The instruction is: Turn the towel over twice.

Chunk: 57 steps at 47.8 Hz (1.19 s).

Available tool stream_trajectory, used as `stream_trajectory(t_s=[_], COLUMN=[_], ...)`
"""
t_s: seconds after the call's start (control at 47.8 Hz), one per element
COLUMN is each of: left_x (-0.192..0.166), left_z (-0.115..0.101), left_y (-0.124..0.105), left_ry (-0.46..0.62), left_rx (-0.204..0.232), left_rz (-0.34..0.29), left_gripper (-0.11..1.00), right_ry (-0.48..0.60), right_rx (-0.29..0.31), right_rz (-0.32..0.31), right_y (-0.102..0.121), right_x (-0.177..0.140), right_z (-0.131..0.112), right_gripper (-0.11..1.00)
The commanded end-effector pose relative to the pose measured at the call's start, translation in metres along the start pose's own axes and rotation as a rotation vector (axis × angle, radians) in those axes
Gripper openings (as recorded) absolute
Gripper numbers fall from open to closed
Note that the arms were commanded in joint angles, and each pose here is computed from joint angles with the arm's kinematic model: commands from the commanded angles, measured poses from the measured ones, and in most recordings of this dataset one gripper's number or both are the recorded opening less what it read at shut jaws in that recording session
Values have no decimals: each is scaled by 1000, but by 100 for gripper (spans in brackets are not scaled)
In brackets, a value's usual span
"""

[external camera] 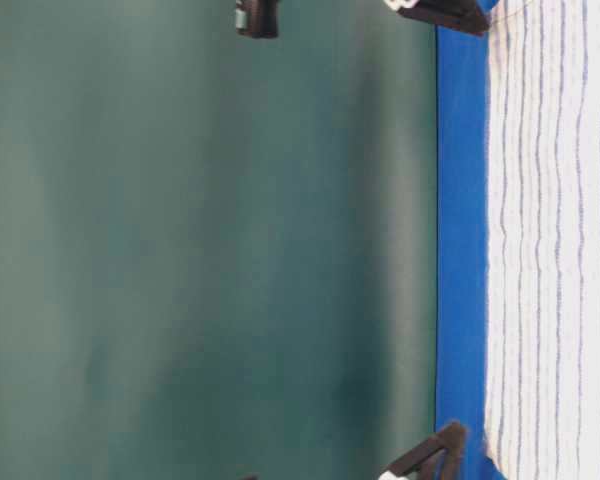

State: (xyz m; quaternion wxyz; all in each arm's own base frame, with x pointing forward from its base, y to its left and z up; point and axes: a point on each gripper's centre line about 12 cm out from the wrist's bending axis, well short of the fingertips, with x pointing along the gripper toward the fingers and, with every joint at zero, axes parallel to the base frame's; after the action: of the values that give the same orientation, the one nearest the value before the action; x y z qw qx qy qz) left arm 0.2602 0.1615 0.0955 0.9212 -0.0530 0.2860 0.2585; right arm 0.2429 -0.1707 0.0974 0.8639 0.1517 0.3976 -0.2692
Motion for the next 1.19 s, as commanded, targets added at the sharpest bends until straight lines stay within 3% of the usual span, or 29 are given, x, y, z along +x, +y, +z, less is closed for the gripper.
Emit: stream_trajectory(t_s=[0.0,0.188,0.335,0.419,0.523,0.565,0.921,1.11,1.173], left_x=[8,20,22,23,22,22,17,1,-7], left_z=[5,-4,-9,-11,-13,-14,-13,17,31], left_y=[2,4,4,4,3,3,4,7,10], left_ry=[-15,25,50,64,80,86,87,26,-3], left_rx=[-1,-5,-4,-4,6,12,25,31,52], left_rz=[5,9,9,8,5,5,5,12,20], left_gripper=[78,75,53,33,9,3,2,2,2], right_ry=[-28,-27,-21,-15,-17,-18,-40,-103,-145], right_rx=[5,11,0,-8,-9,-10,0,2,5], right_rz=[9,11,10,11,11,14,22,15,6], right_y=[-2,-3,-4,-4,-4,-3,-2,-4,-6], right_x=[4,8,8,8,8,7,6,-6,-15], right_z=[8,8,6,4,4,3,7,24,36], right_gripper=[62,62,55,39,9,4,4,4,4])
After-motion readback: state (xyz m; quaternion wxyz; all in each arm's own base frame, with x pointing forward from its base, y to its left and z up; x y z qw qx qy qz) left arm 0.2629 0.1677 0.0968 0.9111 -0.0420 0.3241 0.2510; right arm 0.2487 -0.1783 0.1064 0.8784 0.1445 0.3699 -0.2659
